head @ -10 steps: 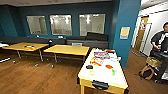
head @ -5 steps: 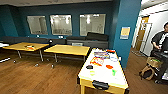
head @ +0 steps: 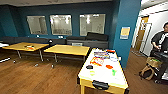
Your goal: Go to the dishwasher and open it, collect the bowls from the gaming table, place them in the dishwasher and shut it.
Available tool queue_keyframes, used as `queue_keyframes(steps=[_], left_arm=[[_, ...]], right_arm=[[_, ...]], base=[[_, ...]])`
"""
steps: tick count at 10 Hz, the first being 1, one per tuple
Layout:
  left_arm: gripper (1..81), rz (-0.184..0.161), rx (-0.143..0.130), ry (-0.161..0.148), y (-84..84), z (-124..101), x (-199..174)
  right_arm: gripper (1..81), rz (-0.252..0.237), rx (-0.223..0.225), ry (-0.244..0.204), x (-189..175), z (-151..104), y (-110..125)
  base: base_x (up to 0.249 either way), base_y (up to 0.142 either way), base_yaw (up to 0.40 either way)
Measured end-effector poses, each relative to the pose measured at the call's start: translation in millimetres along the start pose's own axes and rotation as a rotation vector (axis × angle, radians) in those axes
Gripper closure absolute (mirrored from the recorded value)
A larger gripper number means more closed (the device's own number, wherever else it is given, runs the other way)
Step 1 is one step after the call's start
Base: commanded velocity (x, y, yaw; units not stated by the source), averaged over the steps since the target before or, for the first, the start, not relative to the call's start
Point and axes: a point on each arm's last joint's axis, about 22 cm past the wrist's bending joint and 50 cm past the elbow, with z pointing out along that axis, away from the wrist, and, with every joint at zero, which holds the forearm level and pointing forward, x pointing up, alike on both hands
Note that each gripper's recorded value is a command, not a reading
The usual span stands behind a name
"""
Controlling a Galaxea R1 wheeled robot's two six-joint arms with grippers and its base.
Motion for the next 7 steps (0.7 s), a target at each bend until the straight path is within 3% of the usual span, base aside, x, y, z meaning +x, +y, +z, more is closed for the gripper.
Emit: queue_keyframes(steps=[4, 5, 7], left_arm=[[1.0, -0.001, -0.005, -0.016, 2.6, 0.0, -5.5], [1.0, 0.004, 0.002, 0.003, -2.9, 0.0, 6.5], [1.0, 0.003, -0.001, 0.001, -1.3, 0.1, 5.0]], right_arm=[[1.0, -0.002, 0.000, 0.010, 5.7, 0.0, 0.8], [1.0, 0.001, 0.001, -0.007, -4.8, -0.1, -0.8], [1.0, 0.002, 0.000, -0.005, -4.2, -0.3, -0.2]], base=[[0.000, 0.000, -0.309], [0.000, 0.000, -0.315], [0.000, 0.000, -0.310]])
